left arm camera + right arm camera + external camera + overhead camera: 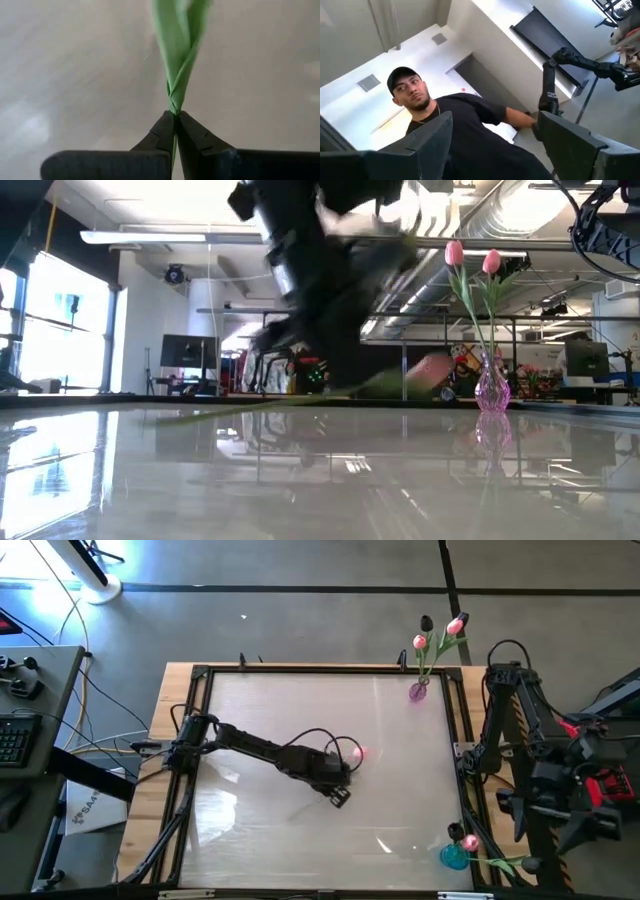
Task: Sort flowers into vase by color
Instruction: Put the pink flower into the blue vase
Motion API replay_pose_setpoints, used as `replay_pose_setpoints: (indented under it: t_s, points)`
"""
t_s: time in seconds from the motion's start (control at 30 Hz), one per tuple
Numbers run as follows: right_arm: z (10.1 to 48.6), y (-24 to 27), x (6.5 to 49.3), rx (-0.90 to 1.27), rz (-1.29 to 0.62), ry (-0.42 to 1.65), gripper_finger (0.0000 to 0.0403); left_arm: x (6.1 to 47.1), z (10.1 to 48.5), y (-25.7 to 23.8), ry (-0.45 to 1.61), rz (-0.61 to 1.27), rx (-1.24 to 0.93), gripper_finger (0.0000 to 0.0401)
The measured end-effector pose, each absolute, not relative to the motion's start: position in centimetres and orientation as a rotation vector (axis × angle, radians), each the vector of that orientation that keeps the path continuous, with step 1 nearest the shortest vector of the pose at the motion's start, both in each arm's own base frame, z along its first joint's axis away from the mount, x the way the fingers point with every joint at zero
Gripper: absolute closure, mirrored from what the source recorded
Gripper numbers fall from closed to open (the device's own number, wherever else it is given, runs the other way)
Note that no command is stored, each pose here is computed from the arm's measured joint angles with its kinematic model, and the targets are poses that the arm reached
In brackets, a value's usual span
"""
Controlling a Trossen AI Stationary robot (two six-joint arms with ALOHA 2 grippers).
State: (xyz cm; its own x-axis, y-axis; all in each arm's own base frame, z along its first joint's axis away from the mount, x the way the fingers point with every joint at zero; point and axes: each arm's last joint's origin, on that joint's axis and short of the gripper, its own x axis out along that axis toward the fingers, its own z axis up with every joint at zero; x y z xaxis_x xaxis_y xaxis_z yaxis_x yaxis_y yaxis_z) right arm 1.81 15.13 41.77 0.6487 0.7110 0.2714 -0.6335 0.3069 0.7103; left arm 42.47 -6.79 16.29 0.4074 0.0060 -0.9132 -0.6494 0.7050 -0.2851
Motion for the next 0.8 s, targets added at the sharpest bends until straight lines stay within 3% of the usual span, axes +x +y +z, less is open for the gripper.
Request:
replay_pose_setpoints:
  t_s: [0.3, 0.6, 0.8]
  points:
    - [41.7, 14.7, 2.0, 0.759, 0.837, 0.037, 0.0121, 44.5, 22.7, -8.6, 0.638, 0.178, -0.652, 0.0401]
    - [41.7, 12.7, 3.1, 0.641, 0.495, -0.035, 0.0121, 44.2, 30.4, -8.6, 0.191, 0.003, -0.483, 0.0401]
    - [41.5, 12.1, 4.5, 0.548, 0.279, -0.067, 0.0121, 44.8, 31.5, -8.5, 0.115, -0.012, -0.435, 0.0401]
